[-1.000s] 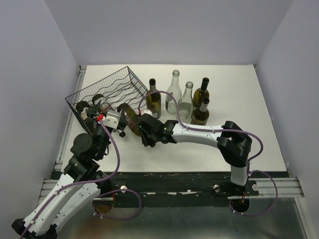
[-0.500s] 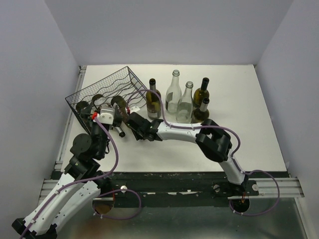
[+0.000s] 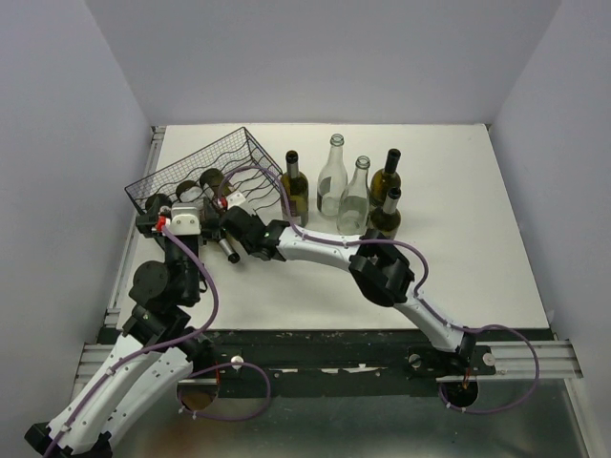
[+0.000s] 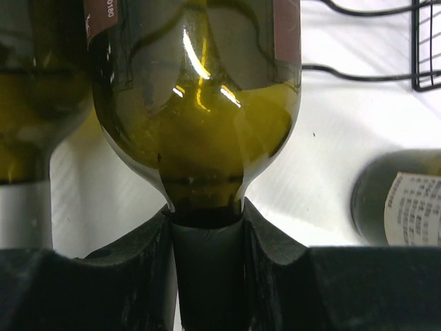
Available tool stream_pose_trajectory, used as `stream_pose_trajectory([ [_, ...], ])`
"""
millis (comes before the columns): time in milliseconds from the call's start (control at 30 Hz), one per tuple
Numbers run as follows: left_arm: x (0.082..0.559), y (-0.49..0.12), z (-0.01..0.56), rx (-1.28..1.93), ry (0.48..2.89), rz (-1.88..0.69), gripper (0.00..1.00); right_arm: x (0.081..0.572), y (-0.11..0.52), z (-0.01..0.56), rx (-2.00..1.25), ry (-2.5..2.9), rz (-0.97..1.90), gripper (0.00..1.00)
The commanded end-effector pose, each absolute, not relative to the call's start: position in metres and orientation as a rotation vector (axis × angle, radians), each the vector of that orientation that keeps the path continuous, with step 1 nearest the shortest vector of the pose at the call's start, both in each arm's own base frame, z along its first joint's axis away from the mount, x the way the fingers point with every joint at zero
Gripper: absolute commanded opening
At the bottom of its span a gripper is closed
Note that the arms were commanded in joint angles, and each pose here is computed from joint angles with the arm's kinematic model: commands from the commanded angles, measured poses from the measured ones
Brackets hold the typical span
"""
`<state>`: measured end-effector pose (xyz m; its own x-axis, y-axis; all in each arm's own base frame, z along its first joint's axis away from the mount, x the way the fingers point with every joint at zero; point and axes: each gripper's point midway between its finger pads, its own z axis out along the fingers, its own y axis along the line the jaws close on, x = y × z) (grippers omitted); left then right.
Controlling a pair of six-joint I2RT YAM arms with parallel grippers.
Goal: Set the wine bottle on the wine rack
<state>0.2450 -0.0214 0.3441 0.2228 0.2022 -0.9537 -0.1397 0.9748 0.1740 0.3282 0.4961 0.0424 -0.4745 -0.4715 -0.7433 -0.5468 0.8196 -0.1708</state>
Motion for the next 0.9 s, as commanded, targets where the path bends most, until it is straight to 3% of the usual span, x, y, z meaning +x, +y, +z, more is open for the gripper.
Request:
stream_pose_trajectory([
  [0,0.246,-0.015,0.341,0.008,1.334,0.246,0.99,0.354,0.515,0.085,-0.624,2.065,0.112,0.01],
  [533,0.250,-0.018,0.337,0.019,1.356,0.244,0.99,0.379,0.512,0.082,-0.564,2.030,0.026,0.08],
  [700,0.250,-0.018,0.337,0.024,1.357,0.242,0.99,0.381,0.517,0.077,-0.579,2.022,0.031,0.20],
  [867,0.251,-0.020,0.336,0.031,1.361,0.238,0.99,0.383,0.519,0.076,-0.591,2.016,0.031,0.25],
])
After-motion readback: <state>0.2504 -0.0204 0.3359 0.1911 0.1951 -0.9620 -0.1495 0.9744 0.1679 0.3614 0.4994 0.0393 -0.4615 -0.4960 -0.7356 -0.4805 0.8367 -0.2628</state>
